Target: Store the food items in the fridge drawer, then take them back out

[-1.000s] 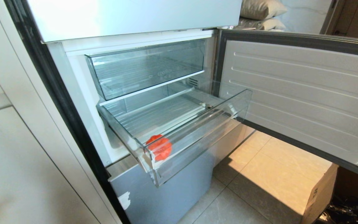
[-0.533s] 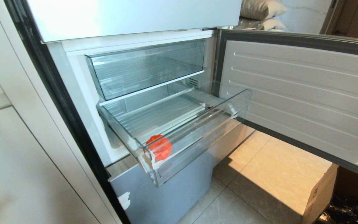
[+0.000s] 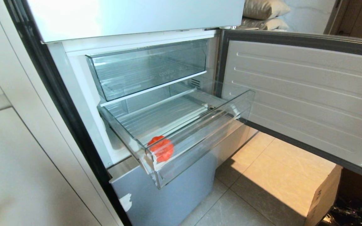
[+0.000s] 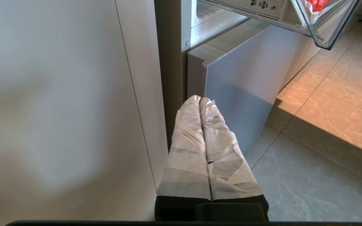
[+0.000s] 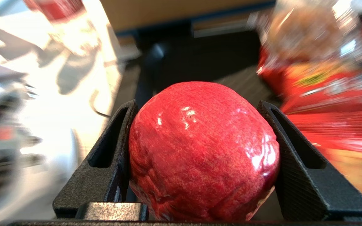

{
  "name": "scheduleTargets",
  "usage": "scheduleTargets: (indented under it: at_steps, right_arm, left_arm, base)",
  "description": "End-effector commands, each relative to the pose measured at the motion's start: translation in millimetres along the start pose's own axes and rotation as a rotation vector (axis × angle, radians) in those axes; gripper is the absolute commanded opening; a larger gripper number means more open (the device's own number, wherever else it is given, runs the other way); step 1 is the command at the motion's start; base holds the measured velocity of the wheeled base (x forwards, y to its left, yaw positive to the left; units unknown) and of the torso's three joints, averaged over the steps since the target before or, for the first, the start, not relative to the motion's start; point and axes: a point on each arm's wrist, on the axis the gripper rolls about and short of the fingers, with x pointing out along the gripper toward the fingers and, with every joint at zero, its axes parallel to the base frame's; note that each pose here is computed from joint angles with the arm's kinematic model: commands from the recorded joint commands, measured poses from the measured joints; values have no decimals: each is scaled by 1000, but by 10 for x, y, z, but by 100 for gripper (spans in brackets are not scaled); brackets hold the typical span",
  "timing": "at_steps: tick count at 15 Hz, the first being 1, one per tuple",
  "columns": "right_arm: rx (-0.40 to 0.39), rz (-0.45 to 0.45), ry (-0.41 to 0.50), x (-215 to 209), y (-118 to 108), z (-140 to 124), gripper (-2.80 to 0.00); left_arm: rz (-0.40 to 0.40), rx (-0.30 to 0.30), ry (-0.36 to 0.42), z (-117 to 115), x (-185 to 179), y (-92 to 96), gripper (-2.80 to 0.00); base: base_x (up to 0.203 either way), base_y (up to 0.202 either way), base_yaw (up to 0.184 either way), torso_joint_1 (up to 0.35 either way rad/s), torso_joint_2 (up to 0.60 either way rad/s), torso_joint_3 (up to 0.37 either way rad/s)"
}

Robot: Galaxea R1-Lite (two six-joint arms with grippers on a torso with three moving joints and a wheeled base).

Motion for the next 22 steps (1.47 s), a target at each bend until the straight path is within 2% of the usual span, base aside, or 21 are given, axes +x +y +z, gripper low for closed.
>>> scheduleTargets:
  at_steps: [1, 4, 6, 8, 10, 12, 13, 15, 17, 19, 21, 22]
  right_arm:
    - [0, -6, -154, -657, 21, 612, -280]
    - [-6, -18, -278, -1557, 37, 1030, -280]
    - [-17, 2, -343, -2175, 96, 1096, -280]
    - [-25, 43, -402, -2731, 169, 1017, -280]
    - [-22, 182, -380, -3059, 272, 789, -280]
    - [-48, 435, -250, -3215, 384, 450, -280]
    - [-79, 555, -193, -3342, 377, 271, -280]
    - [-183, 747, -91, -3638, 177, -143, -280]
    - [-280, 834, -20, -3757, -51, -598, -280]
    - [-343, 865, -6, -3811, -230, -974, -280]
    - [-329, 882, -67, -3875, -351, -1112, -280]
    - [-329, 886, -69, -3876, -371, -1159, -280]
  left_arm:
    - [0, 0, 0, 0, 0, 0, -280]
    - [0, 0, 0, 0, 0, 0, -280]
    - [0, 0, 0, 0, 0, 0, -280]
    - [0, 0, 1, 0, 1, 0, -280]
    - [0, 0, 0, 0, 0, 0, -280]
    - [0, 0, 0, 0, 0, 0, -280]
    - [0, 0, 0, 0, 0, 0, -280]
    - [0, 0, 0, 0, 0, 0, -280]
    - [0, 0, 1, 0, 0, 0, -280]
    - [0, 0, 0, 0, 0, 0, -280]
    - [0, 0, -1, 1, 0, 0, -280]
    - [0, 0, 0, 0, 0, 0, -280]
  base:
    - [0, 0, 0, 0, 0, 0]
    - [0, 0, 0, 0, 0, 0]
    - [0, 0, 0, 0, 0, 0]
    - [0, 0, 0, 0, 0, 0]
    - [0, 0, 0, 0, 0, 0]
    - [0, 0, 0, 0, 0, 0]
    - [0, 0, 0, 0, 0, 0]
    - [0, 0, 0, 0, 0, 0]
    - [0, 0, 0, 0, 0, 0]
    - [0, 0, 0, 0, 0, 0]
    - [0, 0, 0, 0, 0, 0]
    - [0, 0, 0, 0, 0, 0]
